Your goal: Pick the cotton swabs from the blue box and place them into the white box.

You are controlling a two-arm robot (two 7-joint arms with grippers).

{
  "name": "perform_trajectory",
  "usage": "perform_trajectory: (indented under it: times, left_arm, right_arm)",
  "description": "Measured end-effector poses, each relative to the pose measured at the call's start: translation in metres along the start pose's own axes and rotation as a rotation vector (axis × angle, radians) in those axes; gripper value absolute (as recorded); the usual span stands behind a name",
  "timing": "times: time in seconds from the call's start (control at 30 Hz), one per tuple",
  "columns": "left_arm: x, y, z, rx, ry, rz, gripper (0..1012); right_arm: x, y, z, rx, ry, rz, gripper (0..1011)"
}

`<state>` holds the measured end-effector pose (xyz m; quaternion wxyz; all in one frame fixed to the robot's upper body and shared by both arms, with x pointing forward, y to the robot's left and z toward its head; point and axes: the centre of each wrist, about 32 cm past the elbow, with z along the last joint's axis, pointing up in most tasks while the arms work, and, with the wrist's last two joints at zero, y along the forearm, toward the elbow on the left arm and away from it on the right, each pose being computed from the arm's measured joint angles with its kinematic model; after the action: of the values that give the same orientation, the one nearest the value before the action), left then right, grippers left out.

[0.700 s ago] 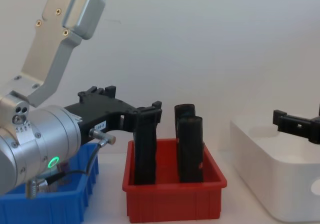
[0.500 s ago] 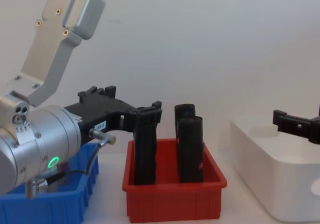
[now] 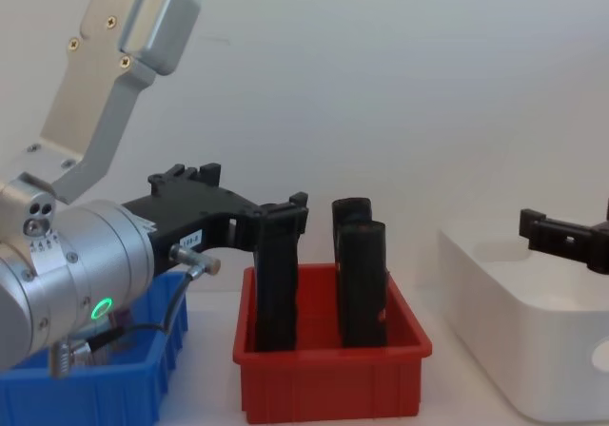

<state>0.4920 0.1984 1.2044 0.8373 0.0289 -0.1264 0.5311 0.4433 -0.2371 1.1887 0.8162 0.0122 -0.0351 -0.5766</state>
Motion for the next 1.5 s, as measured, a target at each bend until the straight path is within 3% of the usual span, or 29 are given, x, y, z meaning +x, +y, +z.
perform_trajectory:
  times: [1.1, 1.2, 1.5]
  left_arm:
    - [0.0002, 0.0, 0.0001, 0.0, 0.0, 0.0, 1004]
    - [0.0016, -0.0009, 0.0004, -0.001, -0.001, 0.0, 1004]
    - [0.015, -0.0087, 0.0014, 0.016, 0.004, 0.005, 1004]
  right_arm:
    - [0.0, 0.0, 0.0, 0.0, 0.0, 0.0, 1002]
    - [0.0, 0.0, 0.0, 0.0, 0.0, 0.0, 1002]
    - [0.0, 0.0, 0.0, 0.0, 0.0, 0.0, 1002]
